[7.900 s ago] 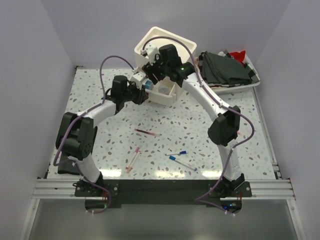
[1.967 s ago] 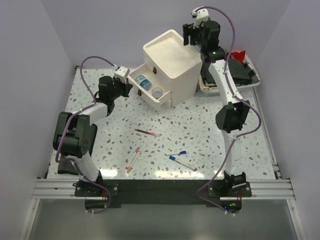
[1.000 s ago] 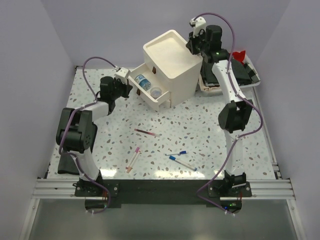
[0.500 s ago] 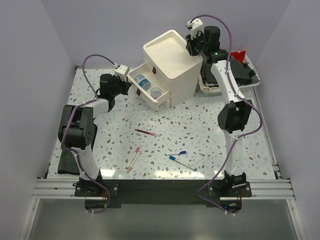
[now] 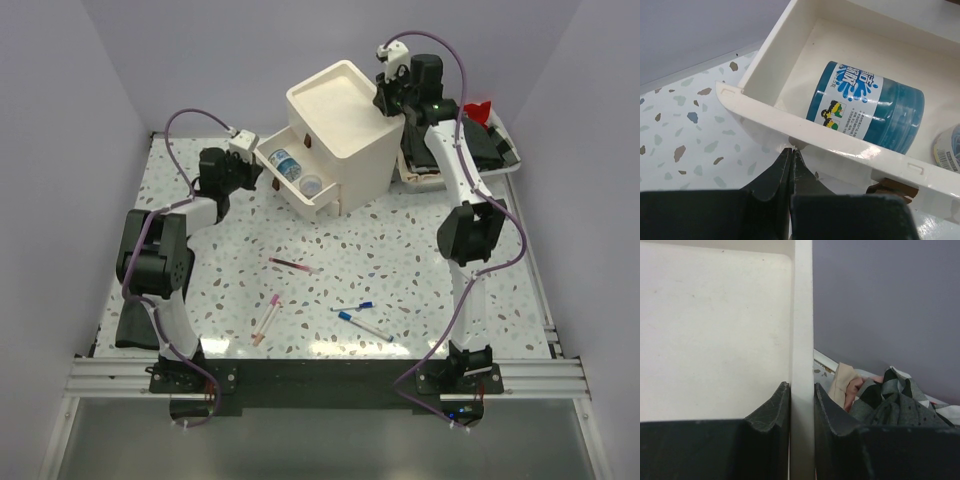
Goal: Sort the stationery into containers
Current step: Close the drawer in the storage box.
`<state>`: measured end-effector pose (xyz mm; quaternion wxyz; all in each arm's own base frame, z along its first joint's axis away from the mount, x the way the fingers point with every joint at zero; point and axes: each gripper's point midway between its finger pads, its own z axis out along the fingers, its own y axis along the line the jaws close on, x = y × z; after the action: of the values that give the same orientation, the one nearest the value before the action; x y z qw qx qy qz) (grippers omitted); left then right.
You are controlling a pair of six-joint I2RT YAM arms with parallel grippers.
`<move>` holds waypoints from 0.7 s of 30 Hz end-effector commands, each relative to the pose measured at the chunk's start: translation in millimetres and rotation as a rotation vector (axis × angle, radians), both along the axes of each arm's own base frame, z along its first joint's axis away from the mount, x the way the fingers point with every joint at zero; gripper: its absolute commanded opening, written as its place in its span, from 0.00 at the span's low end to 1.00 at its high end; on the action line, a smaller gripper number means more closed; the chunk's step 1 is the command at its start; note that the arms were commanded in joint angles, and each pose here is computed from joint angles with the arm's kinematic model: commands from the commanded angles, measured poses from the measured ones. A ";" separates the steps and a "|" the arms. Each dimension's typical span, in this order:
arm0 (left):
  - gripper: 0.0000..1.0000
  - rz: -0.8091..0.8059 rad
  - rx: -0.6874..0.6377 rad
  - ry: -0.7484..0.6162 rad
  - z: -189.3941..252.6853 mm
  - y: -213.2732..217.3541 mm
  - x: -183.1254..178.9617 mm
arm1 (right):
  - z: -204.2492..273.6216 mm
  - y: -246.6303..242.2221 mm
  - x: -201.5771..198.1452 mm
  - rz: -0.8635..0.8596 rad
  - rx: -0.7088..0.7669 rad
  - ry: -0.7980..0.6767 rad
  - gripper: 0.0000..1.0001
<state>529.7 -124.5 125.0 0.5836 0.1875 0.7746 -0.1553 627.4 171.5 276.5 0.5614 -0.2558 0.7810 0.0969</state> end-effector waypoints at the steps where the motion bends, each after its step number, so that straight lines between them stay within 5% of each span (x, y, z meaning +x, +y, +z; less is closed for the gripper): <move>1: 0.00 -0.070 -0.020 -0.066 15.6 -13.9 11.6 | -67.6 27.8 -25.5 0.139 -0.067 0.183 0.00; 14: 0.00 -0.057 -0.123 -0.245 93.6 -43.4 64.0 | -91.8 40.4 -37.6 0.209 -0.108 0.234 0.00; 21: 0.00 -0.048 -0.129 -0.240 87.3 -52.9 81.6 | -94.9 48.8 -42.4 0.237 -0.119 0.238 0.00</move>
<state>606.4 -147.6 185.4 0.6500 0.1711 0.7211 -0.1679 627.3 169.8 275.0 0.5601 -0.2737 0.7769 0.0882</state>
